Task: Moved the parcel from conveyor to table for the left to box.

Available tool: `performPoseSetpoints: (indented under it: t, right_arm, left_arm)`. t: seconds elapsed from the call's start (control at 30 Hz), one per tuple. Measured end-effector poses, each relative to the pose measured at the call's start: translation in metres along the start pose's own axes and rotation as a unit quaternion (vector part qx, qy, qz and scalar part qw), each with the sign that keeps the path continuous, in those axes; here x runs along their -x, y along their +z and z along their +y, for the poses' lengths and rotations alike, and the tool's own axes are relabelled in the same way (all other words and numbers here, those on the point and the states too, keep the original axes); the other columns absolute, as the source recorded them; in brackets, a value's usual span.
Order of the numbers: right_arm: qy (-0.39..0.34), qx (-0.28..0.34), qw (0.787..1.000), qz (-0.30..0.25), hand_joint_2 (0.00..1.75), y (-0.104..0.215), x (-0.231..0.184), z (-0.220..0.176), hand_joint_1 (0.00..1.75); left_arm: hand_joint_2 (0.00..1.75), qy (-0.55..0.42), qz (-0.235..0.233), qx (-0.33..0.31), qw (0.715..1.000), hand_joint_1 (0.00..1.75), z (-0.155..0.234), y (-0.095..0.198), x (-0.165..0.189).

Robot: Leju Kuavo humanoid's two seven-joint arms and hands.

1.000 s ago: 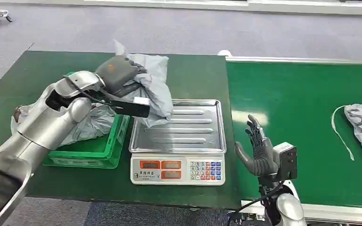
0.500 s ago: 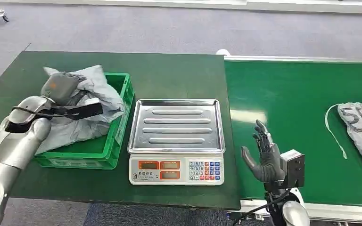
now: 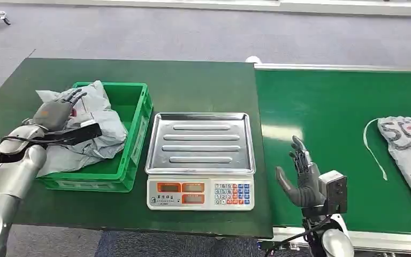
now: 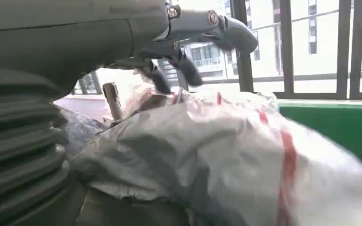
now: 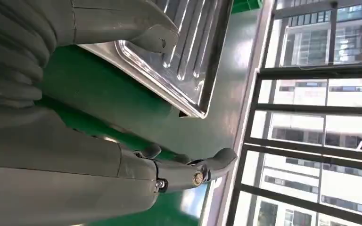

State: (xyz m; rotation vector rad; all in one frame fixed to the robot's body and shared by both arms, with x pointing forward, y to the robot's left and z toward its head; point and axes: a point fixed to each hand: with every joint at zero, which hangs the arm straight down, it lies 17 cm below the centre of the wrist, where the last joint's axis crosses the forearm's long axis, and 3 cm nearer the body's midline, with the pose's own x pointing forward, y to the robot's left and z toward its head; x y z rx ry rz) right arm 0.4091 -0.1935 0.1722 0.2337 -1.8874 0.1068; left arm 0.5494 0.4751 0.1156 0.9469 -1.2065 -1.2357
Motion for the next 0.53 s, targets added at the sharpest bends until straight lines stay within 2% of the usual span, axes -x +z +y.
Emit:
performPoseSetpoints:
  t: [0.13,0.27,0.4,0.47,0.53]
  right_arm:
    - [0.007,0.008,1.0,0.006,1.75,0.001,0.002,-0.003,0.0]
    - [0.015,0.01,1.0,0.009,1.75,0.0,0.002,-0.004,0.0]
    - [0.019,0.011,1.0,0.011,1.75,0.0,0.002,-0.004,0.0]
    - [0.029,0.01,0.999,0.014,1.75,-0.002,0.003,-0.004,0.0]
    - [0.035,0.005,0.999,0.012,1.75,-0.007,0.002,0.0,0.0]
  left_arm:
    - [1.75,0.039,-0.012,-0.021,0.999,0.0,0.006,-0.005,-0.018]
    - [1.75,0.124,-0.066,-0.025,0.99,0.0,0.011,-0.004,-0.064]
    - [1.75,0.159,-0.103,-0.033,0.981,0.0,0.019,0.0,-0.095]
    - [1.75,0.233,-0.145,-0.026,0.961,0.0,0.024,0.005,-0.127]
    - [1.75,0.332,-0.196,-0.01,0.923,0.0,0.031,0.014,-0.17]
